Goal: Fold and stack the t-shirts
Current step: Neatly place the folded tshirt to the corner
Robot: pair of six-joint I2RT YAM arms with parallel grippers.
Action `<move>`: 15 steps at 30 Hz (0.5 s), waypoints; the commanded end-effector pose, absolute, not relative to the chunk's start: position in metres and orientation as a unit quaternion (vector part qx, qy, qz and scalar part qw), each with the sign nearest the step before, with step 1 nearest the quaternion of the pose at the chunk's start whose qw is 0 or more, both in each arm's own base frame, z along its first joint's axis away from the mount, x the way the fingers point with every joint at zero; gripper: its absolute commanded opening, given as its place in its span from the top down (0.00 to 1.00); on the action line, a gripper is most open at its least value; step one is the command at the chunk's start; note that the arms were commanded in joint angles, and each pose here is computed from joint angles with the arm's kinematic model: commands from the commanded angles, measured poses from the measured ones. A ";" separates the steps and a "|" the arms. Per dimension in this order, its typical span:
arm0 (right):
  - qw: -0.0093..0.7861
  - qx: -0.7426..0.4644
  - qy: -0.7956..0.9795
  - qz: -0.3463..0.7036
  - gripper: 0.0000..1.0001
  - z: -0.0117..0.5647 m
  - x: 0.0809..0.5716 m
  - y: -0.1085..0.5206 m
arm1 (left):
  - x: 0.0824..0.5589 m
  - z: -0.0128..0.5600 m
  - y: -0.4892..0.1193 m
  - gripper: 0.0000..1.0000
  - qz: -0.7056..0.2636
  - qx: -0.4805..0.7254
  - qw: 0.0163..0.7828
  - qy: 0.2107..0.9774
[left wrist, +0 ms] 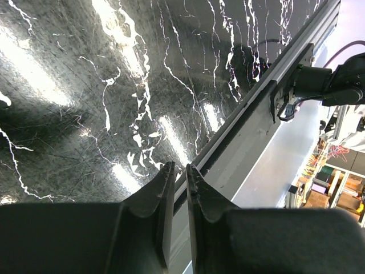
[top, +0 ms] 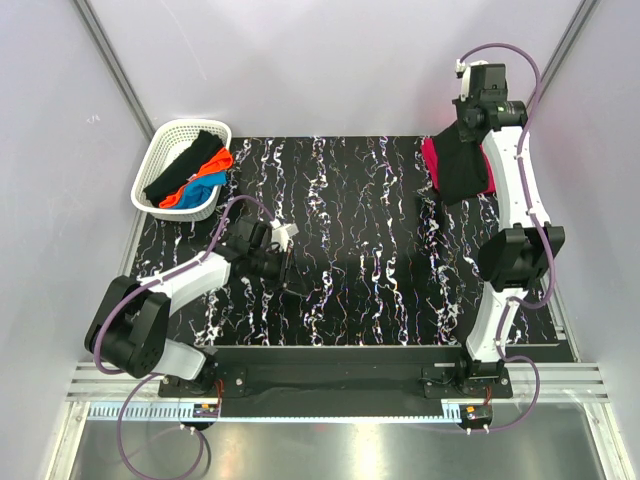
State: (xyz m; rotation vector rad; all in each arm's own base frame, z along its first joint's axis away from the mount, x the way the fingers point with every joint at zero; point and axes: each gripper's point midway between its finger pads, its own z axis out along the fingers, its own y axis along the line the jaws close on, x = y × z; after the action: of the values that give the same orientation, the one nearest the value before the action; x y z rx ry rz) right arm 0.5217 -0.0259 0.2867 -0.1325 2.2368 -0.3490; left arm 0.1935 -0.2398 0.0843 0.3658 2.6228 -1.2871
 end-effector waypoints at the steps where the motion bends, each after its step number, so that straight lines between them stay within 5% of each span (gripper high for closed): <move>1: 0.438 -0.061 0.885 -0.147 1.00 0.300 0.519 -0.029 | 0.202 0.106 -0.249 0.81 -0.465 0.147 0.128 0.864; 15: 0.438 -0.089 0.880 -0.161 1.00 0.281 0.557 -0.030 | 0.201 0.106 -0.247 0.80 -0.463 0.143 0.131 0.865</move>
State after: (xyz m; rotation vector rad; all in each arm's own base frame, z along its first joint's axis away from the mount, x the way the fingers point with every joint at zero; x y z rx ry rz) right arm 0.5393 -0.0276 0.2514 -0.2167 2.2958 -0.3840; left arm 0.1954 -0.2419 0.0887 0.3739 2.5973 -1.3010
